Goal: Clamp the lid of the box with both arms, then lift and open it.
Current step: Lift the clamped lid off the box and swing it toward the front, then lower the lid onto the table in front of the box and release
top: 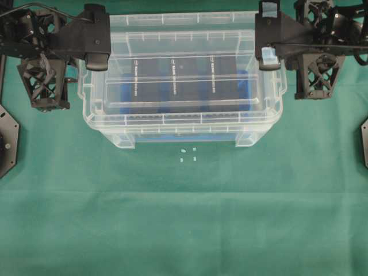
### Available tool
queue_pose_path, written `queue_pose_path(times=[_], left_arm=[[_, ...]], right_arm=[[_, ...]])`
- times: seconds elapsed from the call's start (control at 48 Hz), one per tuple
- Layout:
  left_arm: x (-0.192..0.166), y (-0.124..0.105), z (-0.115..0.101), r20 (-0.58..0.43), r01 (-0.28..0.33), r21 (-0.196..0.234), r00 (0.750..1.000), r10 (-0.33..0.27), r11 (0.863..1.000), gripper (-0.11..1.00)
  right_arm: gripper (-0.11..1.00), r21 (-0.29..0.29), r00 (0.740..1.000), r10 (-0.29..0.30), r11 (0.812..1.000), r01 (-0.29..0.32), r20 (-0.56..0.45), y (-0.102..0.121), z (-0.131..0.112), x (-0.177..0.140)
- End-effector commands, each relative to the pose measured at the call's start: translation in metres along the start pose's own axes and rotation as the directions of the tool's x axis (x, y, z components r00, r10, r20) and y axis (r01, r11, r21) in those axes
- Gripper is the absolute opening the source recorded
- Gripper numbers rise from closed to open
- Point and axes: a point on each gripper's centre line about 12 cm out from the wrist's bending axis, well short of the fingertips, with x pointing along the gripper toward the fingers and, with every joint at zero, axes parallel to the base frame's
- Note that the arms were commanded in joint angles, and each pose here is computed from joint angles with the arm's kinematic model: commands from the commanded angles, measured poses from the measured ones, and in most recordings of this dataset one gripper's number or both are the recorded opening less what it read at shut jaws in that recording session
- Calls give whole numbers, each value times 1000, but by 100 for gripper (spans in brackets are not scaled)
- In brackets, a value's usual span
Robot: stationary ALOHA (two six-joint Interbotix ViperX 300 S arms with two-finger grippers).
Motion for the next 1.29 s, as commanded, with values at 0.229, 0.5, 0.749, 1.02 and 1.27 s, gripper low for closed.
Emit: queue_pose_path(times=[0.229, 0.5, 0.749, 1.02, 1.27], left_arm=[[-23, -42, 13, 62, 51, -9, 997, -50, 999, 2], [-26, -82, 16, 61, 103, 17, 993, -104, 995, 2], [-27, -116, 17, 49, 143, 31, 988, -145, 989, 2], [-30, -153, 22, 37, 176, 58, 983, -178, 983, 2], [-32, -178, 26, 30, 199, 91, 979, -202, 976, 2]], right_arm=[[1, -24, 996, 54, 998, -52, 77, 43, 19, -27], [1, -43, 996, 36, 999, -32, 87, 82, 19, -40], [1, 1, 998, 24, 1000, -25, 53, 117, 13, -46], [1, 1, 998, 41, 999, -41, 43, 154, 13, -51], [1, -6, 998, 55, 998, -55, 29, 178, 15, -54]])
